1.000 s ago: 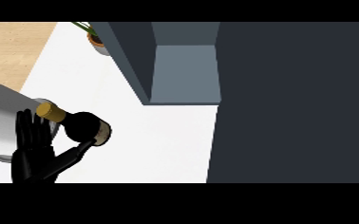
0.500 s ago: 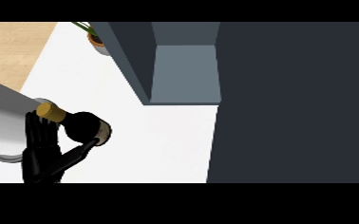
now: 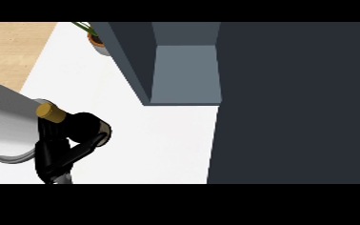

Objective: Pick up the wine, place it into the cabinet and close the cabinet

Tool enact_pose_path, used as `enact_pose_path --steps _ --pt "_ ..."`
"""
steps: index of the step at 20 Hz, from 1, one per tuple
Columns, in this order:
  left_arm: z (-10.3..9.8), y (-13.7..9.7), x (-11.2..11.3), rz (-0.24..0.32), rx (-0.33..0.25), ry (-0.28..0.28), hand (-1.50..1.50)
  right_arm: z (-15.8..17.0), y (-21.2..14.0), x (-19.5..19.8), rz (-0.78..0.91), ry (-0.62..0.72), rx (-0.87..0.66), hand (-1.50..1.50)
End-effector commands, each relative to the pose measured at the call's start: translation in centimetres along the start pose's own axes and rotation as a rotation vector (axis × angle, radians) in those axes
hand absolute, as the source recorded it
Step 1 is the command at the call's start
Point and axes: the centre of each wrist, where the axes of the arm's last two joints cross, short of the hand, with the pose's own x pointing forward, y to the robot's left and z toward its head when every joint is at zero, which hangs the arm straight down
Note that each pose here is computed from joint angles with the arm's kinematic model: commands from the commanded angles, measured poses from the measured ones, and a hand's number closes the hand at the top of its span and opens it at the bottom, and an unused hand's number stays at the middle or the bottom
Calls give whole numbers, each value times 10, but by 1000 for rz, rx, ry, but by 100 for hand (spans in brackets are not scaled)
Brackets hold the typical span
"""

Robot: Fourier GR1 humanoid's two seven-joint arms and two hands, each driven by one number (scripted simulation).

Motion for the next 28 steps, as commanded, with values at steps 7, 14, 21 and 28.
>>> enact_pose_path --steps 7,14,21,28 --pt "8 22 -34 44 -16 45 -150 25 8 23 -29 -74 39 -150" --pt "2 -5 -52 47 -5 6 -150 25 4 14 -29 -49 23 -150" --pt "-16 3 -39 151 -91 5 150 27 9 30 -45 -50 33 -150" --pt "-10 -4 -57 38 -199 1 150 19 -2 21 -39 -46 27 -150"
